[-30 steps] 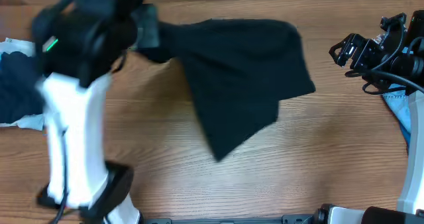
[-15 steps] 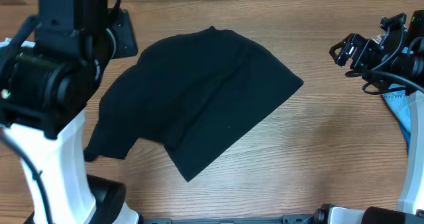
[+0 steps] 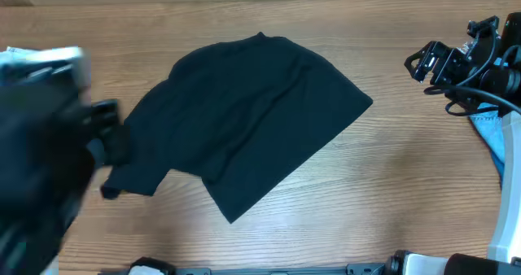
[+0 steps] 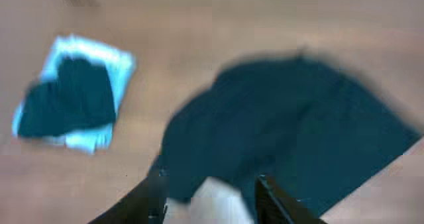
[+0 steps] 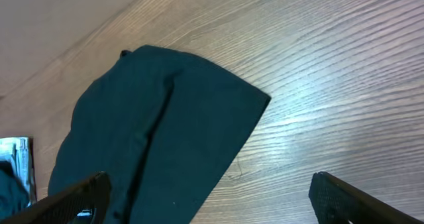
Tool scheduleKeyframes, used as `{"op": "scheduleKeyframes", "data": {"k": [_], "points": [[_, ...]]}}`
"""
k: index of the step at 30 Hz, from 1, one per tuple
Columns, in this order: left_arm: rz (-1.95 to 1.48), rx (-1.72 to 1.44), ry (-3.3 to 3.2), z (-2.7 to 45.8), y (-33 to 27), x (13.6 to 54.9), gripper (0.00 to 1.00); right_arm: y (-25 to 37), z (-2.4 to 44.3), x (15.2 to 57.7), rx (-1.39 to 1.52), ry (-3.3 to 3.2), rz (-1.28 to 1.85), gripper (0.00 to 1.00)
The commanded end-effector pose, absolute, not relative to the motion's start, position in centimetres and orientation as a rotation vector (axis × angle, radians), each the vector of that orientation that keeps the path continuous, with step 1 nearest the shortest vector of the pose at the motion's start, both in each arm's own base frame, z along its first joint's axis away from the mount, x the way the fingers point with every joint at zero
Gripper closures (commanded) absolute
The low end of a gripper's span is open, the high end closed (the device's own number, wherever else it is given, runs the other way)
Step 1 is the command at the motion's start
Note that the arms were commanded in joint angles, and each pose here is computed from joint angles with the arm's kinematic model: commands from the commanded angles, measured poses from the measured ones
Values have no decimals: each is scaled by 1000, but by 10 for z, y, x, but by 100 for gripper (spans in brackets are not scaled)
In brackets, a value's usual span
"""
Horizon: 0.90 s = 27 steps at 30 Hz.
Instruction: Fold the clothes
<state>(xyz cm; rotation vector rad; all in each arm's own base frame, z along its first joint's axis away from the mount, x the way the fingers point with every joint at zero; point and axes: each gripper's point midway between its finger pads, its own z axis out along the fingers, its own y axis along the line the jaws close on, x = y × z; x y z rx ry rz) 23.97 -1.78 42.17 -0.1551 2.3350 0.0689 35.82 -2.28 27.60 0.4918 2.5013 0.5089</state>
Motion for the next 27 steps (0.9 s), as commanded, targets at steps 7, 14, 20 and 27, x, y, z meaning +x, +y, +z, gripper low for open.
{"op": "scheduleKeyframes", "data": {"k": [7, 14, 20, 27], "points": [[179, -38, 2854, 231, -58, 314, 60, -24, 275, 359, 493, 2503, 500, 0], [145, 9, 2828, 238, -63, 322, 60, -24, 275, 360, 494, 2500, 503, 0], [143, 36, 2756, 292, -52, 295, 55, -16, 309, 394, 623, 2288, 700, 0], [61, 23, 2548, 344, -49, 283, 39, 50, 237, 376, 501, 2645, 594, 81]]}}
